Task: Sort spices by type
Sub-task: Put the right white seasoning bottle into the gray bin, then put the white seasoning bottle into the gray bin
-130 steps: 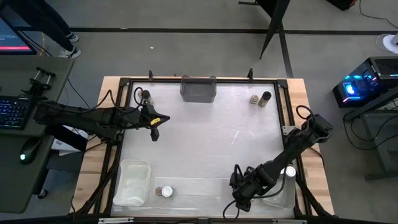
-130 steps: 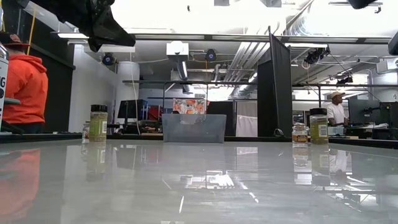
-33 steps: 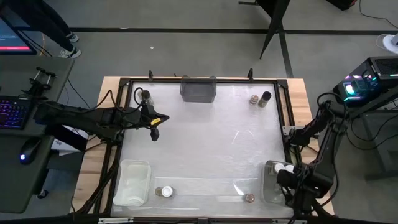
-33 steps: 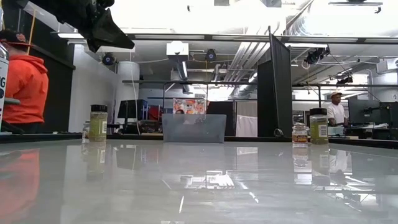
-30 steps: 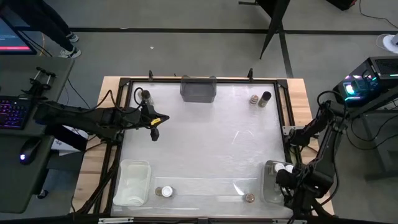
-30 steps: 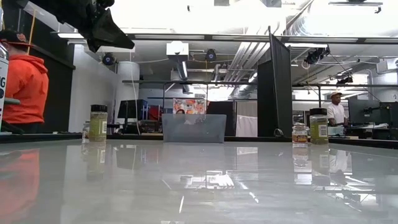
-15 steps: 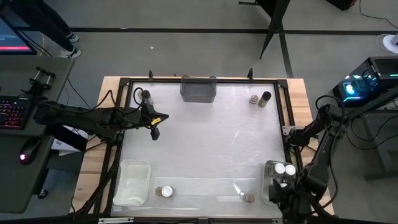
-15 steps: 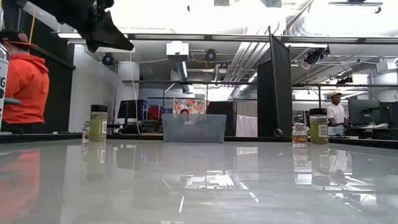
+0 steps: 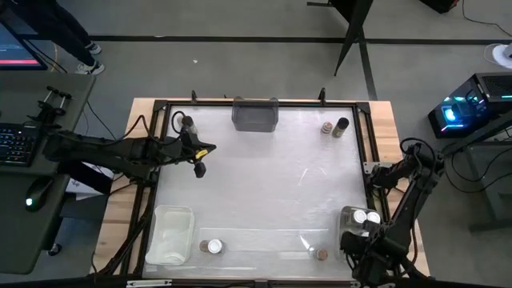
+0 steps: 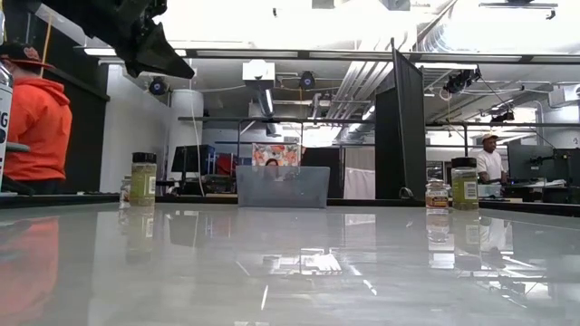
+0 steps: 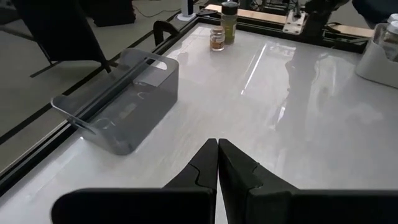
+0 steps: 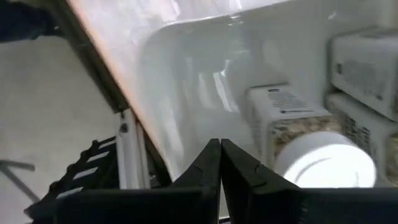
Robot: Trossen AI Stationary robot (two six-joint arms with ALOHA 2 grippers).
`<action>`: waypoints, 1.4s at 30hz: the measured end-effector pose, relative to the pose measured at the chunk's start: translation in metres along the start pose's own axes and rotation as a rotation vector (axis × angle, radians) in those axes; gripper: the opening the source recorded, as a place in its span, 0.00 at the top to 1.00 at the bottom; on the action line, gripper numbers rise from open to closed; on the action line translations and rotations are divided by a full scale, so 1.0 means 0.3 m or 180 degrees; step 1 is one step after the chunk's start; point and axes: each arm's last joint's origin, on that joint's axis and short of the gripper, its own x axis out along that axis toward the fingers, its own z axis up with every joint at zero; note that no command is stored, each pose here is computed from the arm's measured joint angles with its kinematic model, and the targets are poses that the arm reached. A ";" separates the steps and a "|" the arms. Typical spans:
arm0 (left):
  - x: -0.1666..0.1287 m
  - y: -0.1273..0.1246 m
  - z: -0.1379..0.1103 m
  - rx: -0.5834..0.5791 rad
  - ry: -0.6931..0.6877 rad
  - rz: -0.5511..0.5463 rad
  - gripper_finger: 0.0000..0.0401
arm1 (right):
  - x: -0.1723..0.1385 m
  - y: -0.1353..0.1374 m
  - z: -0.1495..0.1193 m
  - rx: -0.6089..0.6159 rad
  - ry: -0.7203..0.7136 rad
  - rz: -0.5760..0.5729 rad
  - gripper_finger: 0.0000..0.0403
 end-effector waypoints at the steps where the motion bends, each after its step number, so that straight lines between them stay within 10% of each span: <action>1: 0.001 0.002 0.000 -0.0006 0.0000 0.0013 1.00 | 0.000 -0.004 0.000 0.0064 -0.0018 -0.0042 0.99; 31: 0.007 0.016 0.003 -0.0037 0.0001 0.0086 1.00 | -0.016 -0.072 -0.020 0.0513 0.0316 -0.0707 1.00; 42: 0.004 0.011 0.010 -0.0078 -0.0046 -0.0074 1.00 | -0.289 -0.048 -0.002 0.0589 -0.0729 -0.0081 1.00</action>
